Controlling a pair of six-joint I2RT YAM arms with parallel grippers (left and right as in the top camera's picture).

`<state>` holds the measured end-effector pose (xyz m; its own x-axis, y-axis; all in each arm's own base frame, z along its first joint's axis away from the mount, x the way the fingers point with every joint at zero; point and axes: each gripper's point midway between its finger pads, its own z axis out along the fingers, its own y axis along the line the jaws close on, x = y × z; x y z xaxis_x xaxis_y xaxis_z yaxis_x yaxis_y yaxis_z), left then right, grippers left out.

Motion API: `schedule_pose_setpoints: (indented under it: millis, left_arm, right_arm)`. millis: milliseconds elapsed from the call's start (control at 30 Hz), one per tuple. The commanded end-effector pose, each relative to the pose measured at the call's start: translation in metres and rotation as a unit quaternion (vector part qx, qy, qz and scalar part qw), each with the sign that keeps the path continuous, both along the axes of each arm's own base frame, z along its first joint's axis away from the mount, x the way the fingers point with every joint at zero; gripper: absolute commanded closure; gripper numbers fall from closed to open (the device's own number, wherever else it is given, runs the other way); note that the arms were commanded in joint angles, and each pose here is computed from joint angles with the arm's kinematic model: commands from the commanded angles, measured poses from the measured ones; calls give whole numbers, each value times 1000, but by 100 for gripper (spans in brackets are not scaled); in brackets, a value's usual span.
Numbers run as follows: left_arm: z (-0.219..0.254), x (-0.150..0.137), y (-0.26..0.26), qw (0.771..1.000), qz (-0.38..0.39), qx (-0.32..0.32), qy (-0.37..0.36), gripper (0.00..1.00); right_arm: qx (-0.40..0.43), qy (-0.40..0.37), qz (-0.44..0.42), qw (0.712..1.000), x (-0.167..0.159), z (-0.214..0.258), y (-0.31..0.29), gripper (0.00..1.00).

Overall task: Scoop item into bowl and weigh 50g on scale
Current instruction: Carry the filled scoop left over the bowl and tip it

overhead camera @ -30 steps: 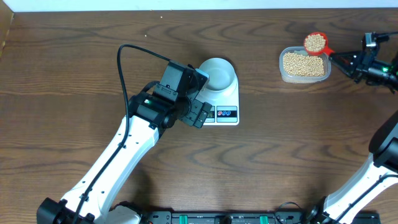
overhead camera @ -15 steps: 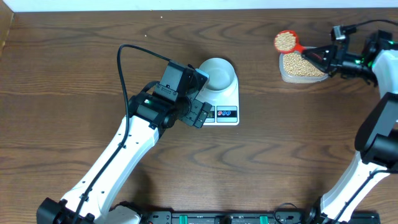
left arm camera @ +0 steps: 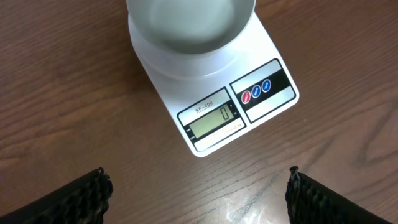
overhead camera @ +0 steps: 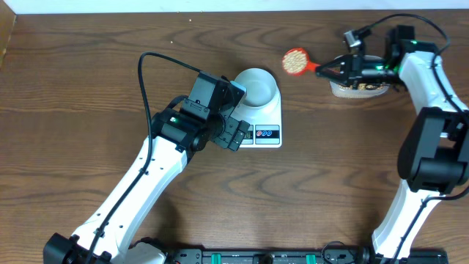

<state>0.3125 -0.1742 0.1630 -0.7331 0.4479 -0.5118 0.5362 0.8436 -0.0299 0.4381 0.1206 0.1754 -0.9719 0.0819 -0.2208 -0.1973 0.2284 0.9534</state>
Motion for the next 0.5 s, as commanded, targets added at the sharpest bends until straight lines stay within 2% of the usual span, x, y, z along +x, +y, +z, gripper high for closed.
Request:
schedule_pose_setpoints:
  millis: [0,133,467]
  left_arm:
    - [2,2,2,1000,1,4,-4,9]
    - [2,2,2,1000,1,4,-4,9]
    - [2,2,2,1000,2,4,-4,9]
  right_arm:
    - [-25,12,18,999,-3,1,27,99]
    - [-43,9,28,999,0,-3,48,99]
    - [-149,0,34,988,0,-33,78,99]
